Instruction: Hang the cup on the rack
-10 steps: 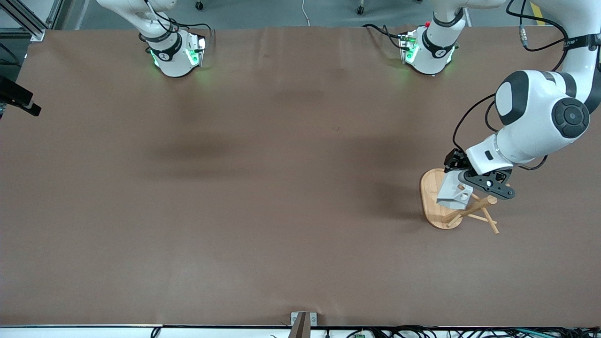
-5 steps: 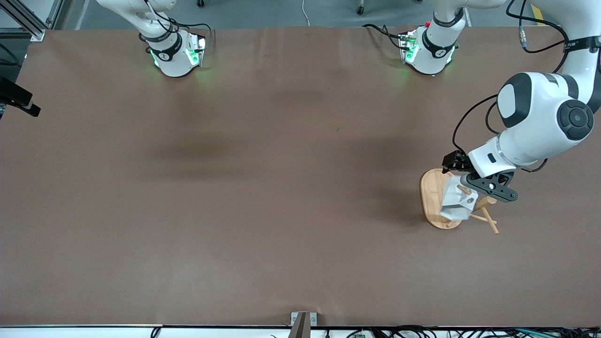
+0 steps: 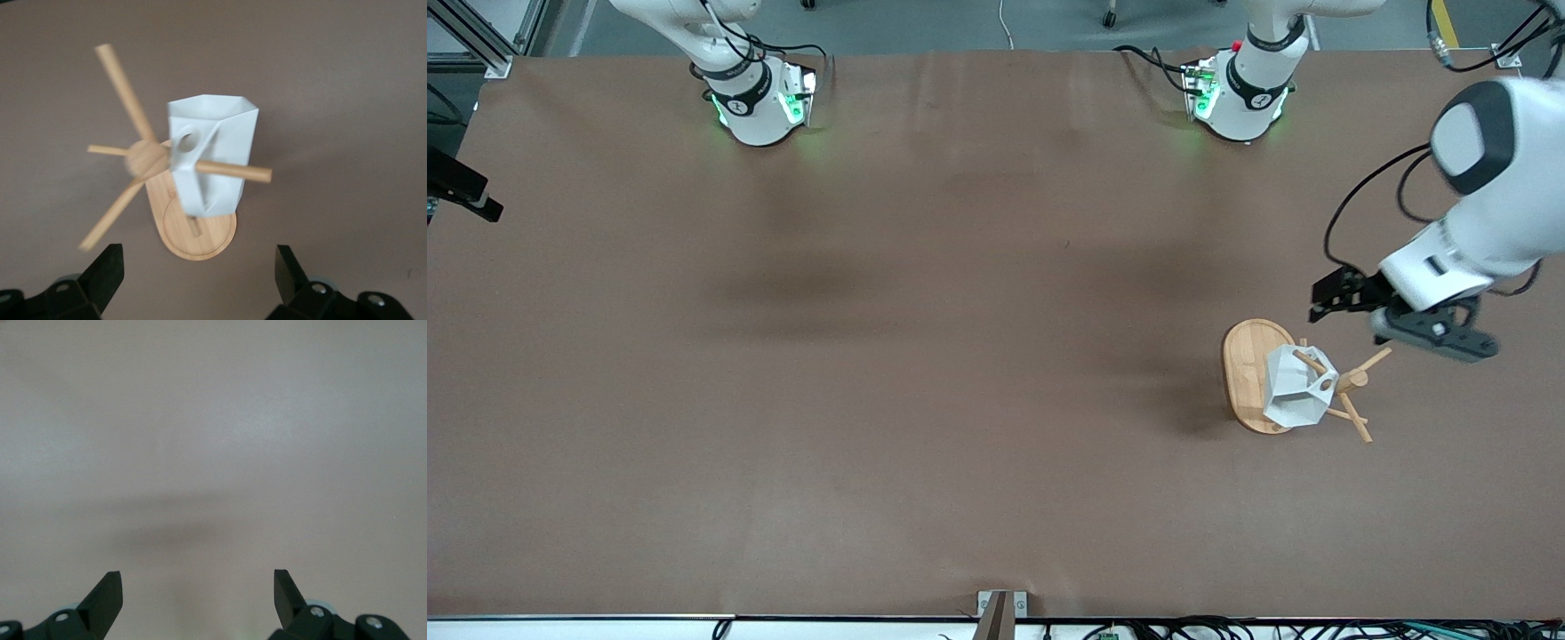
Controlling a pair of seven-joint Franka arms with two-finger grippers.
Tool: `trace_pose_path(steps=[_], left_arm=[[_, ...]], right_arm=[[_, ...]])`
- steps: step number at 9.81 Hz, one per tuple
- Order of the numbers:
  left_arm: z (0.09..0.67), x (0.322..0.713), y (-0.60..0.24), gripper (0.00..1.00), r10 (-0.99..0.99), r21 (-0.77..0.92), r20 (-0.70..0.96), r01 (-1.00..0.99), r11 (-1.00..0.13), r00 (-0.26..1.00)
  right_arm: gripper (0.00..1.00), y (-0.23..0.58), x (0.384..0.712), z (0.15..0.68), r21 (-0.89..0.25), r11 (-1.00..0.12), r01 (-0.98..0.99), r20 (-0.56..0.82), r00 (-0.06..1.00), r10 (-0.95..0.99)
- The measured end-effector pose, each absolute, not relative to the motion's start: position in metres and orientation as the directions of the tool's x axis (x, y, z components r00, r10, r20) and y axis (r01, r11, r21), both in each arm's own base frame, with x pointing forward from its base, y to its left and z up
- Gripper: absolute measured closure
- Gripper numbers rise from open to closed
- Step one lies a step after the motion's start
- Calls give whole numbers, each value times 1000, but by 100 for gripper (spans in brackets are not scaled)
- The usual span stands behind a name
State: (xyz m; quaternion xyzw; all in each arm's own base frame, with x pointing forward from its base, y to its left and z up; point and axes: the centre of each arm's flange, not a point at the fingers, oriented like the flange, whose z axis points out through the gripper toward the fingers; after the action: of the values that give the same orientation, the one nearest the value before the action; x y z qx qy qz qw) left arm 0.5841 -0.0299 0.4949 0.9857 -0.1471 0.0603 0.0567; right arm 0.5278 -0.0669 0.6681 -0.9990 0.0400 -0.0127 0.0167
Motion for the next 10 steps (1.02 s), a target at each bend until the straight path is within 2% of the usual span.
trace_pose_path(steps=[5,10], left_arm=[[567,540,-49,0,-167,3,69,-168,-986,983],[610,547,-32,0,-151,-20,138,-149,-989,979]], right_arm=[[0,-65,528,668,-34,-996,-77,26,997,-78],[0,-65,529,669,-34,-997,-75,32,997,-76]])
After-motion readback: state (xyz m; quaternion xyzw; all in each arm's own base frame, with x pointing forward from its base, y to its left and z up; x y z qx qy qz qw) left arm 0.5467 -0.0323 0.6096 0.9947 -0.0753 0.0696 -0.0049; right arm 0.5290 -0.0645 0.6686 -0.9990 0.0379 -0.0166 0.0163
